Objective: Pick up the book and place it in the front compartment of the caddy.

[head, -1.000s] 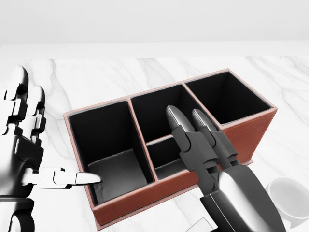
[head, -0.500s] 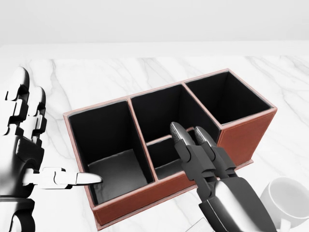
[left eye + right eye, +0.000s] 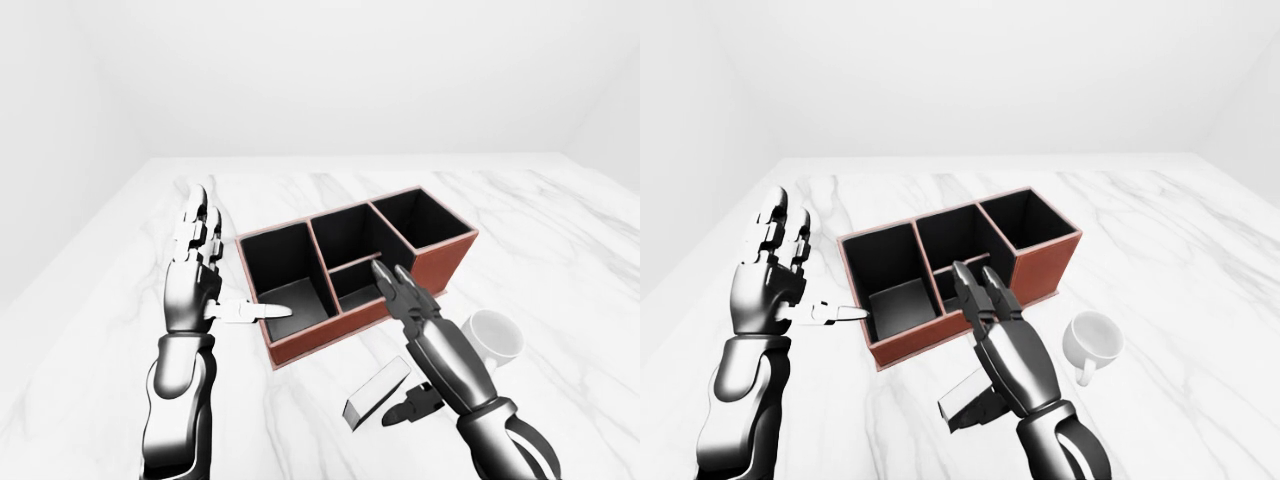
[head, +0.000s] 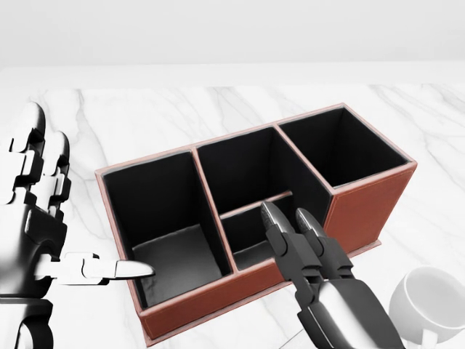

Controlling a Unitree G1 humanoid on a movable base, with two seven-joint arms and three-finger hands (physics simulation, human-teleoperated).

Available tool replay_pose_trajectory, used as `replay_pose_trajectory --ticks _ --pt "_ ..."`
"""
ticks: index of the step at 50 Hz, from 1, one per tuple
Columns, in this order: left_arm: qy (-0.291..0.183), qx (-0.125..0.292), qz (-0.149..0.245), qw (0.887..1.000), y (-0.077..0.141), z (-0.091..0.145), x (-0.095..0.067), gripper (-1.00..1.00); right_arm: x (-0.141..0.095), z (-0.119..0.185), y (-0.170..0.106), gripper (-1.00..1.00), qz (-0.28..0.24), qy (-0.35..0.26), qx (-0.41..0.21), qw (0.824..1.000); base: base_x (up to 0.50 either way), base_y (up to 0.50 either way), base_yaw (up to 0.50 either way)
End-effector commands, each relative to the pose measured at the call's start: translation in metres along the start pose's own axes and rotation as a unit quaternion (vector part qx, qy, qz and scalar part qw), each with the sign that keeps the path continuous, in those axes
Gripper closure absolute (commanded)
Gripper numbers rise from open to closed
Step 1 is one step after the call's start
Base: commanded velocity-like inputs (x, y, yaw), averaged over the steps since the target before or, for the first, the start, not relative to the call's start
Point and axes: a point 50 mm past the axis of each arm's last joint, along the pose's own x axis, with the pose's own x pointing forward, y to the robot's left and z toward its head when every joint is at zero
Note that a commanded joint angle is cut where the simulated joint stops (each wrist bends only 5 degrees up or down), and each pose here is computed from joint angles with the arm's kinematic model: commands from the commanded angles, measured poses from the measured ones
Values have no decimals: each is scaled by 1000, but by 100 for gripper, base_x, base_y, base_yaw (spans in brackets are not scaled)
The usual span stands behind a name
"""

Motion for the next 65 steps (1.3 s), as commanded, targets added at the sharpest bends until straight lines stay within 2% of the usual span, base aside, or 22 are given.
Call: replay_pose_trajectory --ticks 1,65 --pt "2 0 0 1000 0 -1 0 -100 0 -5 6 -100 6 11 -1 1000 0 0 0" --pt "2 0 0 1000 0 -1 0 -100 9 -29 35 -100 34 28 -21 999 0 0 0"
